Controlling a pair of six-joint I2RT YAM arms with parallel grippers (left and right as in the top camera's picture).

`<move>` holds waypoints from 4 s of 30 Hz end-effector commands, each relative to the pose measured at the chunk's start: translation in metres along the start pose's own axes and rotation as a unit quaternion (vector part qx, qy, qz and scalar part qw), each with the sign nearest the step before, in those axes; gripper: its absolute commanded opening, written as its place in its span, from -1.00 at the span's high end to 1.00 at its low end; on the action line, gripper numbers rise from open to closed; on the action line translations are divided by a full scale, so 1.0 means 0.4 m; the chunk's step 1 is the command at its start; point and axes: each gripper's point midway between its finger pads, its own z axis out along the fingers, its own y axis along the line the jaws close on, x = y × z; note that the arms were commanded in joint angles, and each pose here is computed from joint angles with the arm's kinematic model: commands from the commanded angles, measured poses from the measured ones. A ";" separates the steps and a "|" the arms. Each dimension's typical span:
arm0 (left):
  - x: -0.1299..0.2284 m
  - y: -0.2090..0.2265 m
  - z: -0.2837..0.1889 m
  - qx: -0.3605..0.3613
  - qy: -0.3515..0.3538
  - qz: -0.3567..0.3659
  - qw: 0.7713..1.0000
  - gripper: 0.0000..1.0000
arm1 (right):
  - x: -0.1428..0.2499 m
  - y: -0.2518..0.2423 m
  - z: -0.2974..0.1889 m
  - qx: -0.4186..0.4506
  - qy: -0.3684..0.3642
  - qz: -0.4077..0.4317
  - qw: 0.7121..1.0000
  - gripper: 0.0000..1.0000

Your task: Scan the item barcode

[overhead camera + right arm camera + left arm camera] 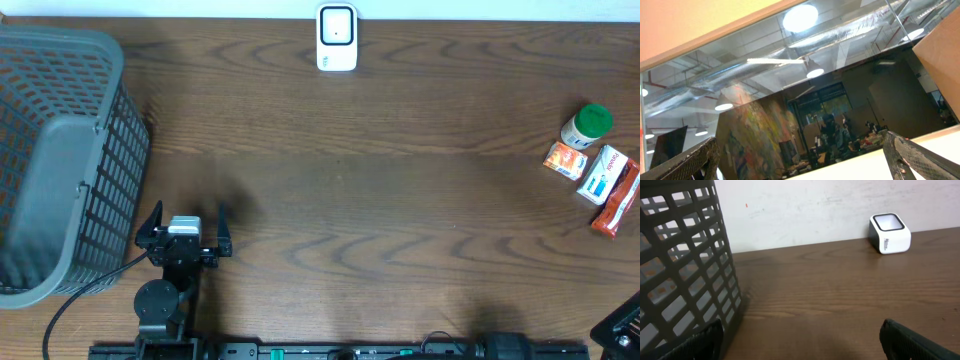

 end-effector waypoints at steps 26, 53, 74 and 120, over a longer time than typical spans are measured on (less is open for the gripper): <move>0.035 -0.001 0.000 0.000 0.024 0.005 1.000 -0.98 | 0.040 -0.001 -0.151 -0.021 0.049 -0.203 0.978 -0.99; 0.035 -0.001 0.000 0.000 0.024 0.005 1.000 -0.98 | 0.752 -0.238 -0.163 -0.047 0.276 -0.245 0.928 -0.99; 0.035 -0.001 0.000 0.000 0.024 0.005 1.000 -0.98 | 0.952 -0.348 -0.282 -0.004 0.372 -0.227 0.900 -0.99; 0.035 -0.001 0.000 0.000 0.024 0.005 1.000 -0.98 | 0.952 -0.348 -0.282 -0.003 0.373 -0.227 0.900 -0.99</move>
